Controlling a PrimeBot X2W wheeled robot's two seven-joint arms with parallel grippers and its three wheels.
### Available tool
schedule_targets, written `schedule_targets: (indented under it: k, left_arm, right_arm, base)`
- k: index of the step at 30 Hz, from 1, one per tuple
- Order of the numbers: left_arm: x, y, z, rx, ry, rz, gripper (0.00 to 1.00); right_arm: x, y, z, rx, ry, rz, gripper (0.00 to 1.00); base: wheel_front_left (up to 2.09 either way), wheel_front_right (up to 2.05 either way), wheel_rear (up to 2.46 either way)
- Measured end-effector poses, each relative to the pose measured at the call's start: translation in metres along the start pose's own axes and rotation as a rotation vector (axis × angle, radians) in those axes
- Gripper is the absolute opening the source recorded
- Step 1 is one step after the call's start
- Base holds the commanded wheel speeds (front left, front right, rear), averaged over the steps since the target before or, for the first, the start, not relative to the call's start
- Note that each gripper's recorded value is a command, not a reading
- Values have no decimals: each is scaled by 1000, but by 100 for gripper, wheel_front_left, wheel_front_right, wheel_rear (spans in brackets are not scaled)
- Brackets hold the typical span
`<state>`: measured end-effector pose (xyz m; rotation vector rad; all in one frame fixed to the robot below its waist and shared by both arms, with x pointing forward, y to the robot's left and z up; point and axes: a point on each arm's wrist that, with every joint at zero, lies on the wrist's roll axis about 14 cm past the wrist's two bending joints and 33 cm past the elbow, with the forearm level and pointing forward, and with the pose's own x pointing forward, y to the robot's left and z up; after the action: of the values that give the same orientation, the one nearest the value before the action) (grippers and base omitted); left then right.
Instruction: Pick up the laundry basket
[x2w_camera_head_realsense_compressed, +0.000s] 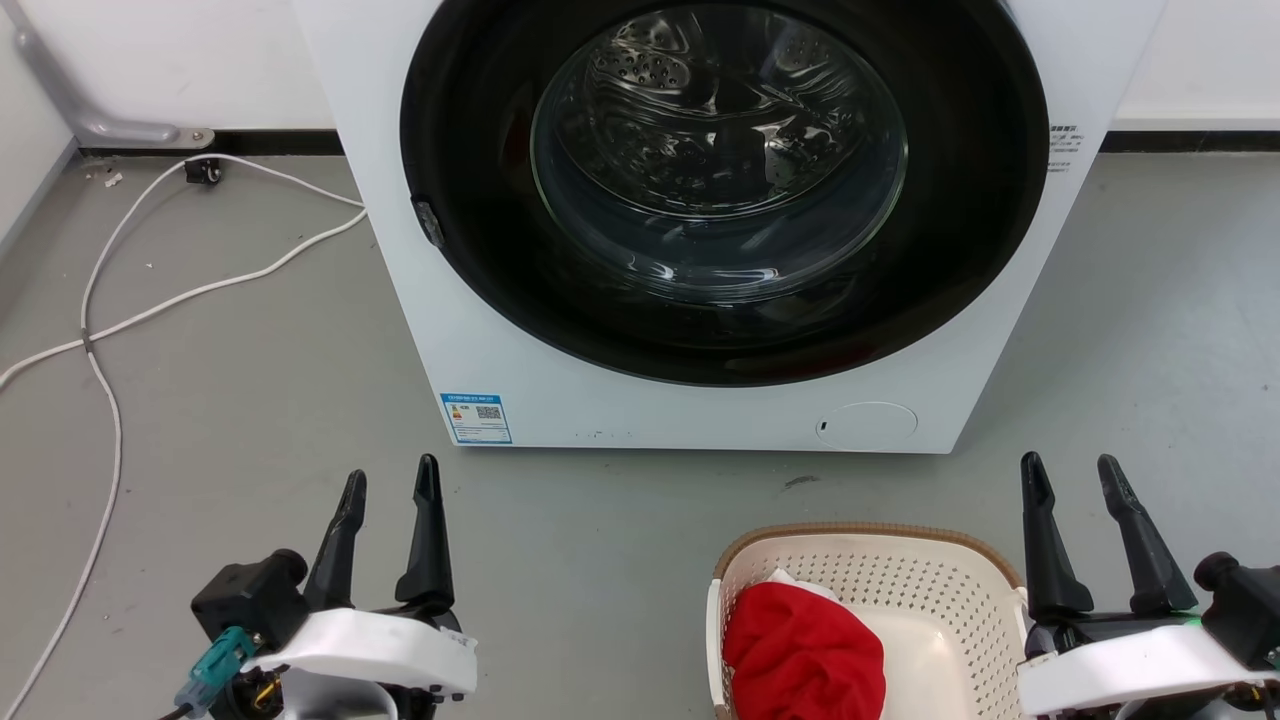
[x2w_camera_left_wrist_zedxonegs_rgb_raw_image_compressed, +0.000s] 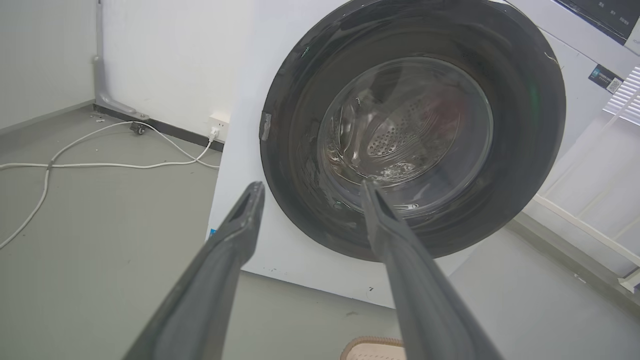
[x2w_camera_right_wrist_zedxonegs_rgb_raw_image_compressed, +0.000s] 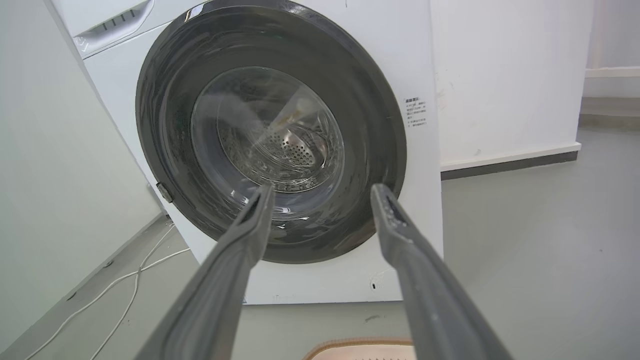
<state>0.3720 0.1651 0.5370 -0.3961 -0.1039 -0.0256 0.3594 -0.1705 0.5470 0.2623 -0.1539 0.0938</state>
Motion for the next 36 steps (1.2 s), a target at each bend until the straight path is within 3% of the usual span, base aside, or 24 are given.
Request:
schedule_targets:
  k: [36]
  left_arm:
    - [-9, -21, 6, 327, -76, -80, 100]
  right_arm:
    - [-9, 9, 15, -282, -70, 51, 100]
  base:
    - [0, 0, 0]
